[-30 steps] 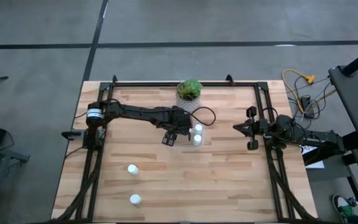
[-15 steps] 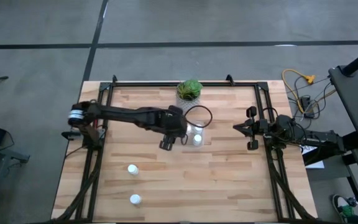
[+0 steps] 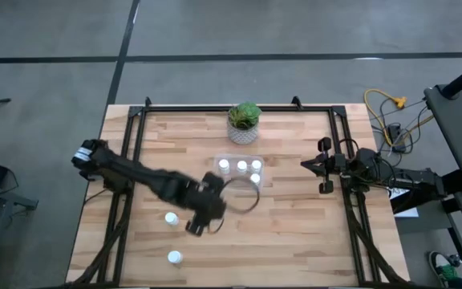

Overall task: Pick and place pill bottles into a basket
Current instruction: Put the white medicine bottle into the transparent bin

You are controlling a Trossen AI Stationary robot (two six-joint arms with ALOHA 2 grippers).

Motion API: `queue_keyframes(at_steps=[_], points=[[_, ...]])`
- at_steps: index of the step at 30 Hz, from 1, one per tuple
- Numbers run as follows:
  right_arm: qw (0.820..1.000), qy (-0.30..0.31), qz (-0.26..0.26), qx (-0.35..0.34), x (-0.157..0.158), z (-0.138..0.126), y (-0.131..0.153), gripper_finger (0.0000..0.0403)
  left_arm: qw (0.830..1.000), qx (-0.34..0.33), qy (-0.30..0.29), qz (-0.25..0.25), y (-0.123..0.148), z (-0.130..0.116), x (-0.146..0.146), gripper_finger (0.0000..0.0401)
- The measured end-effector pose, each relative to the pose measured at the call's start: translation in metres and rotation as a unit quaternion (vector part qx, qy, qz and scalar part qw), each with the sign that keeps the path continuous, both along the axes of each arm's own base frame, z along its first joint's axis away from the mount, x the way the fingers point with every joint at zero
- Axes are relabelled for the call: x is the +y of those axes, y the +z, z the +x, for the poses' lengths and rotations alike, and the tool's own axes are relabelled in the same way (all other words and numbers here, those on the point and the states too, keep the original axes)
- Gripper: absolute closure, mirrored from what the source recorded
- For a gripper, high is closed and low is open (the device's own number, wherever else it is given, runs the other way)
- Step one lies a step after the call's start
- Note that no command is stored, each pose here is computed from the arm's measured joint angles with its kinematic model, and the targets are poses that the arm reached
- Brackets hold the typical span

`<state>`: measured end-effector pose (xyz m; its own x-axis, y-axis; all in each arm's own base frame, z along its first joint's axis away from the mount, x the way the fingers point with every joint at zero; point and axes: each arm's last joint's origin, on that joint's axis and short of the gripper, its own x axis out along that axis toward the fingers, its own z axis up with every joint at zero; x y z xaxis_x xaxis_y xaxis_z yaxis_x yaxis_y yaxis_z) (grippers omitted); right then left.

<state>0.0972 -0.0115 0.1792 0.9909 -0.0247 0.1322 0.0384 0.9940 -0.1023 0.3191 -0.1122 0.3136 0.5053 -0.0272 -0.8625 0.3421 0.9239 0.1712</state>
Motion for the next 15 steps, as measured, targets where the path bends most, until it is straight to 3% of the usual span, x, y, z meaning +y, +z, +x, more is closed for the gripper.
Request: queue_keyframes(at_steps=[9,15], points=[[1.0,0.0,0.0,0.0,0.0,0.0,0.0,0.0394,0.998,0.046,-0.023,-0.033,-0.013,-0.037,-0.075,0.0183],[1.0,0.0,0.0,0.0,0.0,0.0,0.0,0.0394,0.997,0.06,-0.025,-0.051,-0.019,-0.056,-0.107,0.0183]])
